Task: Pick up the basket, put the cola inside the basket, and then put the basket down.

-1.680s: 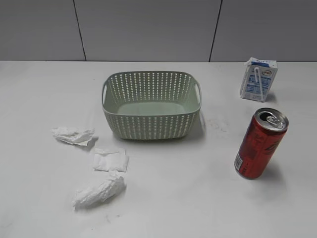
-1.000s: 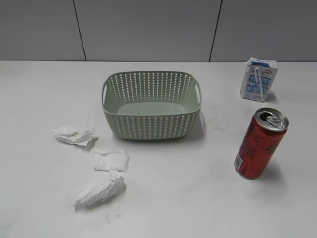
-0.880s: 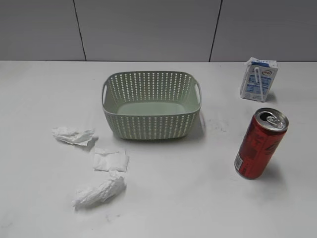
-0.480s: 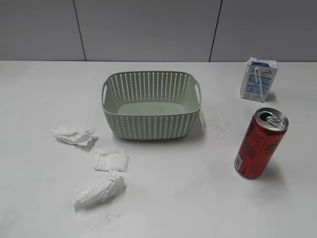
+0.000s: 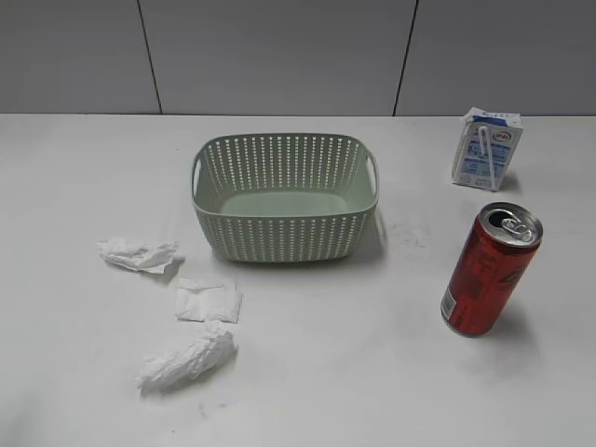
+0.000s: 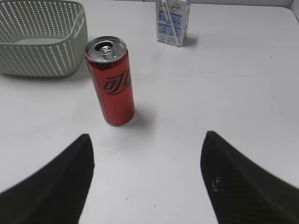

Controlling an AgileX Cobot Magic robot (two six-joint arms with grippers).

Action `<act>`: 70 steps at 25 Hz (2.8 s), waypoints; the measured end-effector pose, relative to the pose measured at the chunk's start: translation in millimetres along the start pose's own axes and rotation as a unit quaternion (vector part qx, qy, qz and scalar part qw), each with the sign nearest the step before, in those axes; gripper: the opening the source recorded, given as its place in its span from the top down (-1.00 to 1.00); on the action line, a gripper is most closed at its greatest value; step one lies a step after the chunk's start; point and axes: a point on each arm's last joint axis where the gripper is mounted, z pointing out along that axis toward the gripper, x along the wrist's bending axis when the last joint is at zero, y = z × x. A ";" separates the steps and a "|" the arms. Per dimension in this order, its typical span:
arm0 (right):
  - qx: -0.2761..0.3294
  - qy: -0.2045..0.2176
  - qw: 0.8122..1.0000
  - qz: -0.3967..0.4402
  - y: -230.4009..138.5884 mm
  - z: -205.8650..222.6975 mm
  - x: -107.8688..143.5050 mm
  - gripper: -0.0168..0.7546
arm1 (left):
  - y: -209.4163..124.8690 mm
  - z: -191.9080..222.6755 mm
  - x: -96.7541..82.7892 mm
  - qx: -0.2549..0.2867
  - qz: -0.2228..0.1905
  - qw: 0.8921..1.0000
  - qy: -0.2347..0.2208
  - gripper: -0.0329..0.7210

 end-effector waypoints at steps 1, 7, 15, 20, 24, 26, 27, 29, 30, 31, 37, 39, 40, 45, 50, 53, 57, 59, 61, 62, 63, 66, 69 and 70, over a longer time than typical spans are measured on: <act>0.000 0.000 1.000 0.000 0.0 0.0 0.0 -0.44 | 7.6 10.0 0.2 0.013 0.003 1.000 -0.004 -0.65; 0.000 0.000 1.000 0.000 0.0 0.0 0.0 -0.44 | 48.0 69.2 0.1 0.078 -0.012 0.996 -0.027 -0.65; 0.000 0.000 1.000 0.000 0.0 0.0 0.0 -0.44 | 93.5 141.8 -15.3 0.129 -0.041 0.987 -0.086 -0.64; 0.000 0.000 1.000 0.000 0.0 0.0 0.0 -0.44 | 103.6 181.6 -55.6 0.176 -0.004 0.975 -0.132 -0.64; 0.000 0.000 1.000 0.001 0.0 0.0 0.0 -0.44 | 100.8 214.1 -94.5 0.227 0.040 0.964 -0.131 -0.62; 0.000 0.000 1.000 0.001 0.0 0.0 0.0 -0.44 | 96.9 230.6 -113.0 0.249 0.061 0.959 -0.124 -0.62; 0.000 0.000 1.000 0.001 0.0 0.0 0.0 -0.44 | 96.9 236.1 -122.5 0.255 0.063 0.957 -0.122 -0.62; 0.000 0.000 1.000 0.001 0.0 0.0 0.0 -0.44 | 91.4 252.8 -137.5 0.275 0.064 0.952 -0.120 -0.62; 0.000 0.000 1.000 0.001 0.0 0.0 0.0 -0.44 | 88.8 260.9 -143.8 0.285 0.063 0.949 -0.119 -0.62; 0.000 0.000 1.000 0.001 0.0 0.0 0.0 -0.44 | 86.9 267.5 -148.4 0.293 0.062 0.947 -0.119 -0.62; 0.000 0.000 1.000 0.001 0.0 0.0 0.0 -0.44 | 61.0 314.4 -150.8 0.357 0.064 0.929 -0.076 -0.62; 0.000 0.000 1.000 0.001 0.0 0.0 0.0 -0.44 | 54.3 324.2 -150.1 0.366 0.065 0.926 -0.067 -0.62; 0.000 0.000 1.000 0.001 0.0 0.0 0.0 -0.44 | 51.4 328.5 -150.0 0.370 0.064 0.925 -0.064 -0.62; 0.000 0.000 1.000 0.002 0.0 0.0 0.0 -0.44 | 35.1 348.4 -149.9 0.383 0.050 0.921 -0.051 -0.61; 0.000 0.000 1.000 0.002 0.0 0.0 0.0 -0.44 | 21.1 357.5 -148.4 0.411 0.039 0.910 -0.037 -0.40; 0.000 0.000 1.000 0.002 0.0 0.0 0.0 -0.44 | 18.3 359.1 -148.0 0.417 0.038 0.908 -0.034 -0.11; 0.000 0.000 1.000 0.006 0.0 0.0 0.0 -0.44 | 18.3 359.1 -148.3 0.417 0.035 0.908 -0.035 0.35; 0.000 0.000 1.000 0.007 0.0 0.0 0.0 -0.44 | 18.1 358.8 -149.2 0.418 0.028 0.907 -0.037 0.58; 0.000 0.000 1.000 0.007 0.0 0.0 0.0 -0.44 | 19.2 359.0 -149.2 0.420 0.007 0.907 -0.043 0.80; 0.000 0.000 1.000 0.007 0.0 0.0 0.0 -0.44 | 21.0 359.7 -148.6 0.418 -0.007 0.907 -0.050 0.88; 0.000 0.000 1.000 0.007 0.0 0.0 0.0 -0.44 | 22.0 360.0 -147.2 0.420 -0.021 0.906 -0.054 0.92; 0.000 0.000 1.000 0.007 0.0 0.0 0.0 -0.44 | 22.9 359.0 -145.6 0.430 -0.048 0.899 -0.067 0.92; 0.000 0.000 1.000 0.007 0.0 0.0 0.0 -0.44 | 32.1 349.3 -146.6 0.429 -0.061 0.898 -0.079 0.92; 0.000 0.000 1.000 0.007 0.0 0.0 0.0 -0.44 | 37.1 343.5 -147.2 0.426 -0.062 0.899 -0.083 0.92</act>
